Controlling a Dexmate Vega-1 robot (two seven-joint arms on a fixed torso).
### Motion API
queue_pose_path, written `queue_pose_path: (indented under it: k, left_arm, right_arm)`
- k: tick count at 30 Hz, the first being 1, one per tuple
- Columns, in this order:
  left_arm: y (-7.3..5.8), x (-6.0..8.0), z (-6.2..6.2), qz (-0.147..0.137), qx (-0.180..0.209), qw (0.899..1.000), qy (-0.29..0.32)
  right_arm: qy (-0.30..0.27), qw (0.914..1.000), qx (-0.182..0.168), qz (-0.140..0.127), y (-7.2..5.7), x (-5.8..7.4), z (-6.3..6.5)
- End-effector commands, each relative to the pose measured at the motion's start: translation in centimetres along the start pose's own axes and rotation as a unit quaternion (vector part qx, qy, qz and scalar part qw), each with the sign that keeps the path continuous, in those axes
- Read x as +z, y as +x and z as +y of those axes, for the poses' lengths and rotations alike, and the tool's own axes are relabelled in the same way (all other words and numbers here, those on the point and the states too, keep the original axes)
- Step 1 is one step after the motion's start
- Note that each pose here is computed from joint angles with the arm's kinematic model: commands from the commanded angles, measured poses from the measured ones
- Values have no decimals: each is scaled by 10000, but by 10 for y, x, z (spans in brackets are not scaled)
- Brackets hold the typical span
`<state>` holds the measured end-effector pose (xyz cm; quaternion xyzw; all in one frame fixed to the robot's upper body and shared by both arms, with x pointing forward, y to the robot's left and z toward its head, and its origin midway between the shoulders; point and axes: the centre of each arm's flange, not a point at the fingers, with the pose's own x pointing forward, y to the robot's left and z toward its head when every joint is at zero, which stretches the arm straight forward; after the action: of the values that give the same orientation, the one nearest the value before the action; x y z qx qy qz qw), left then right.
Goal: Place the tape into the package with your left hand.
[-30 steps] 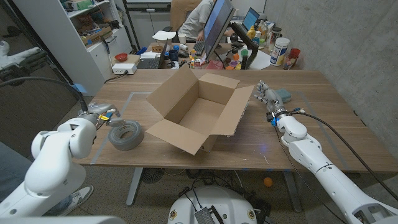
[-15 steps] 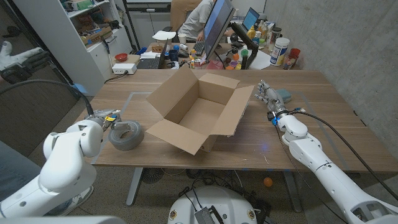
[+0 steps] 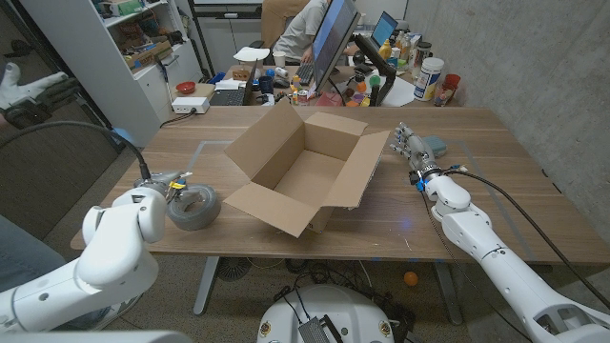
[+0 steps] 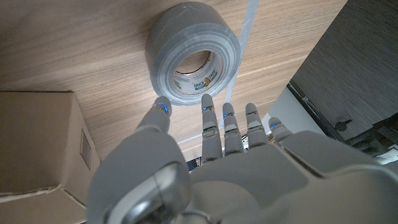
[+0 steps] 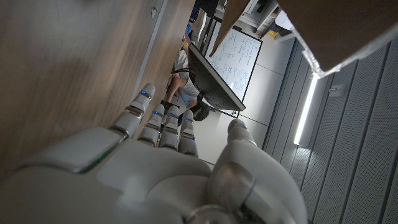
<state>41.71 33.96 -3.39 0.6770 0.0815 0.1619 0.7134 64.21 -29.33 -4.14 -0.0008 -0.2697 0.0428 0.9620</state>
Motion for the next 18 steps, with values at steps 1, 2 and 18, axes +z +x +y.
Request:
queue_pose_path:
  k: [1,2,18]
  left_arm:
    - [7,13,-6,113,106,9984,552]
    - [8,15,-6,118,91,9982,578]
    - [4,20,-10,232,-4,9978,615]
  right_arm:
    - [78,9998,-129,-147,1,4,-9]
    - [80,9997,-141,-164,1,5,-10]
    - [109,9995,-167,-256,0,10,-12]
